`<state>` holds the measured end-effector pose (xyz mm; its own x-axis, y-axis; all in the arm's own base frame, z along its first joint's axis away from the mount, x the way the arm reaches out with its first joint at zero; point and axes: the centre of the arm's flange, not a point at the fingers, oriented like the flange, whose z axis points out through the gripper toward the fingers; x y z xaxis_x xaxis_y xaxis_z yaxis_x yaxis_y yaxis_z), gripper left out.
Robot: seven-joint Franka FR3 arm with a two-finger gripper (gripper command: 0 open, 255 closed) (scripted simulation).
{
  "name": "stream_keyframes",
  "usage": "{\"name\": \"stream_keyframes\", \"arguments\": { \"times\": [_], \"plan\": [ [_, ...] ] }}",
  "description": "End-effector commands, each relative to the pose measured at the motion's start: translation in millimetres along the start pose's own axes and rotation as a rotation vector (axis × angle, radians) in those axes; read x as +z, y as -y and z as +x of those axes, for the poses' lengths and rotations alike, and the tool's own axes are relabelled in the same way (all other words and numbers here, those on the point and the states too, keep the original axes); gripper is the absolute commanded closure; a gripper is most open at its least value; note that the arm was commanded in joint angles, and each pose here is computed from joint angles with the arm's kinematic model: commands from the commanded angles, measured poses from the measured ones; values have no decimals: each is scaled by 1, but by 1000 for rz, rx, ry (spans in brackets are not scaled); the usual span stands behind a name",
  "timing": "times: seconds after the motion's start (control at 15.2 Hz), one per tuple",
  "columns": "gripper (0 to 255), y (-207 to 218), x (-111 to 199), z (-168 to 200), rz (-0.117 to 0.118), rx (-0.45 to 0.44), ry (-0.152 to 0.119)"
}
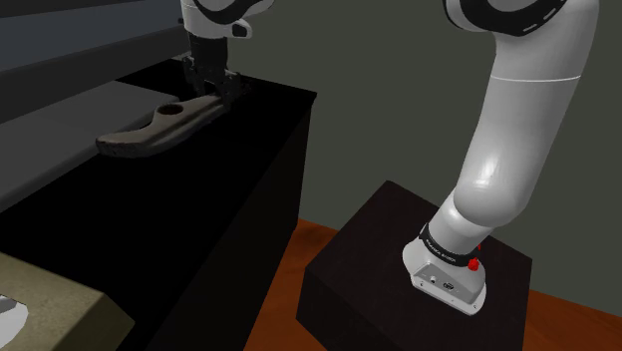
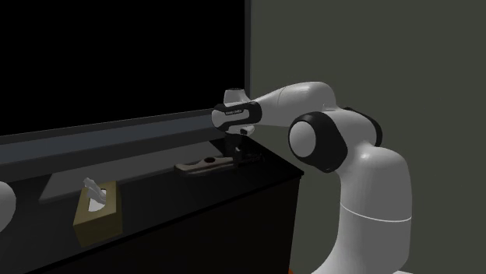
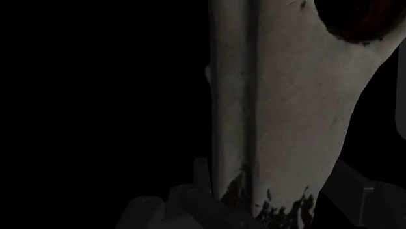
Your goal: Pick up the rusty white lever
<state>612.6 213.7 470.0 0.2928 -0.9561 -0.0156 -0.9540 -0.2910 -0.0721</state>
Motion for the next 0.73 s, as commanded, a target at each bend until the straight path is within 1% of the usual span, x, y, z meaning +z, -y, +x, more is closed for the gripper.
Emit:
{"name": "stream_keyframes", "arguments": {
  "times": [0.0, 0.07, 0.66],
  "plan": [
    [255, 0, 1, 0, -3, -1, 0],
    [255, 1, 1, 0, -2, -1, 0],
    [255, 4, -46, -1, -2, -1, 0]
  ]
}}
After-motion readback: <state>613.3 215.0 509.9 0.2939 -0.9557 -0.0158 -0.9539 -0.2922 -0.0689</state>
